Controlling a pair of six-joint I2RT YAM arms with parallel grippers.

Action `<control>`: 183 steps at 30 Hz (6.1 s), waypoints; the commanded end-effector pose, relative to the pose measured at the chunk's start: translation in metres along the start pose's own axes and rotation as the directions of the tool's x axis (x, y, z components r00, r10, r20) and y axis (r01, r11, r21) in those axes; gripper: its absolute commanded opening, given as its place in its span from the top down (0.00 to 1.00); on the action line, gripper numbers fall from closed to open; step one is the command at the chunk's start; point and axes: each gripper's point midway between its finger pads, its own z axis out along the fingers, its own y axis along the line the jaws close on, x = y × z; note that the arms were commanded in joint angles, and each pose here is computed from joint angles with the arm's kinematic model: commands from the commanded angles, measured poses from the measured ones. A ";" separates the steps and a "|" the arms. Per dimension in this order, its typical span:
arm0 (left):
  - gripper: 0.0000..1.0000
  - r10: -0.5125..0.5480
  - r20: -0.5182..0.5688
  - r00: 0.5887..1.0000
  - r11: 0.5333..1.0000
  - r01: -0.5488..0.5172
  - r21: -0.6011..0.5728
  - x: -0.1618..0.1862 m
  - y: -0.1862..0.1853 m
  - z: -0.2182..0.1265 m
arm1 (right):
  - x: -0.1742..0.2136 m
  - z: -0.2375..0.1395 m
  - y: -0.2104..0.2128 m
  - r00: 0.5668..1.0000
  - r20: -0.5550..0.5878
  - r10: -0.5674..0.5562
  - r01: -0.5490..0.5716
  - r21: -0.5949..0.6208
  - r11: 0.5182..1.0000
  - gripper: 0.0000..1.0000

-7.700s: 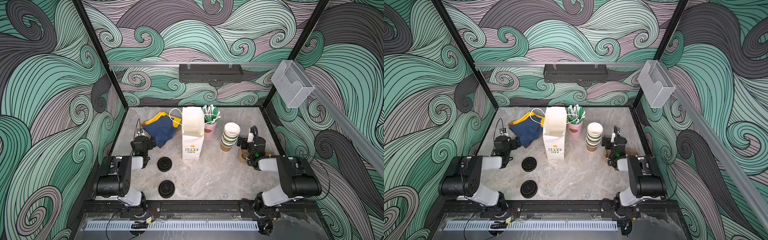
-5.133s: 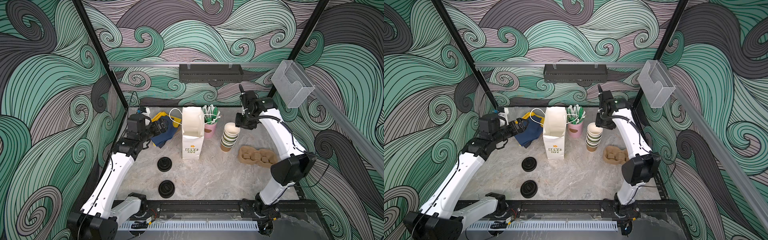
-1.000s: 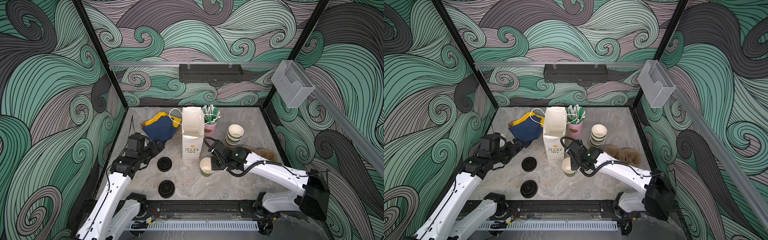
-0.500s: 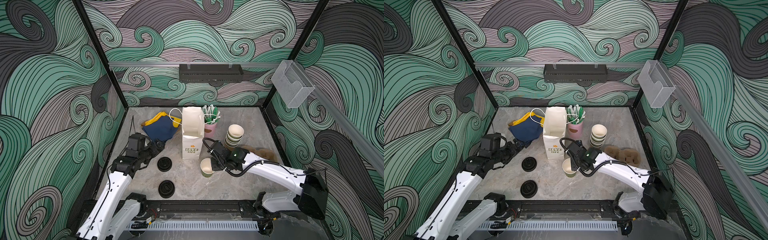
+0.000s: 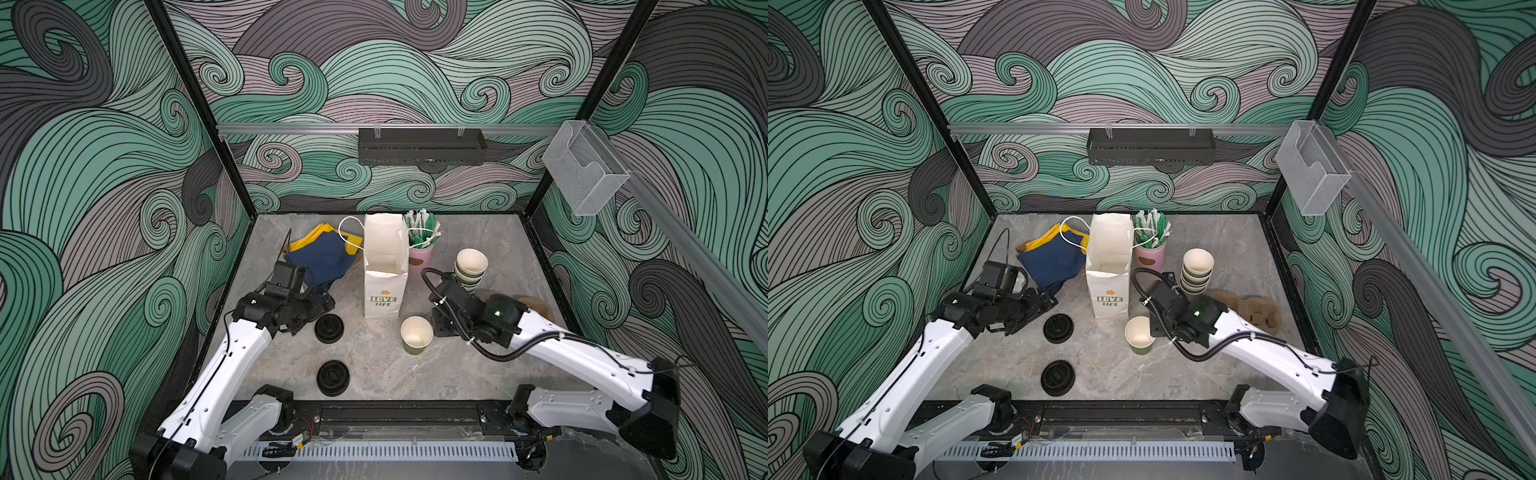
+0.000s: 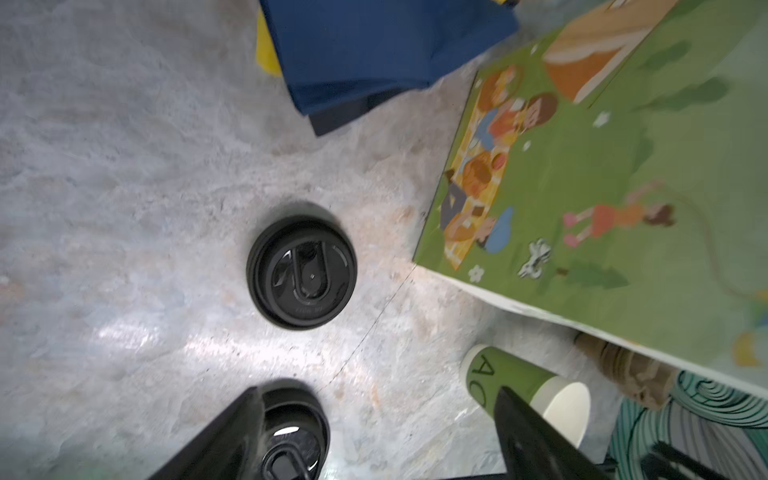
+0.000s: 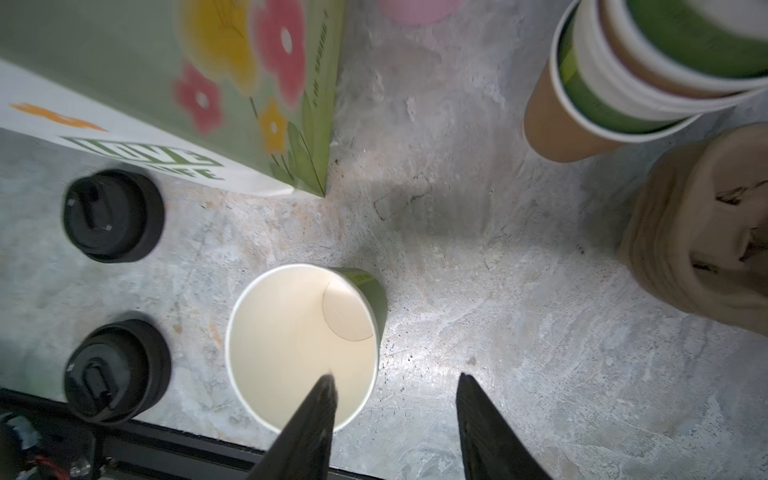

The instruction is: Pack the takeout coffee

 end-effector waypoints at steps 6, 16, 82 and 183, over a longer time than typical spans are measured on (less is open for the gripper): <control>0.14 -0.081 -0.144 0.986 0.984 0.056 -0.170 0.071 0.045 -0.007 | -0.017 -0.017 -0.018 0.996 0.086 0.039 -0.044 0.057 0.997 0.47; 0.12 -0.040 -0.146 0.989 0.984 0.013 -0.178 0.102 0.053 0.023 | -0.008 -0.011 0.000 0.997 0.038 -0.066 0.067 -0.045 0.997 0.45; 0.01 -0.405 0.563 0.721 0.887 0.458 0.051 -0.068 0.116 -0.117 | 0.129 0.124 0.265 0.769 -0.246 -0.591 0.548 -0.224 0.806 0.30; 0.07 -0.111 0.217 0.970 0.957 0.045 0.286 -0.019 0.005 -0.015 | 0.028 0.034 0.047 0.293 -0.196 -0.936 0.831 -0.432 0.351 0.29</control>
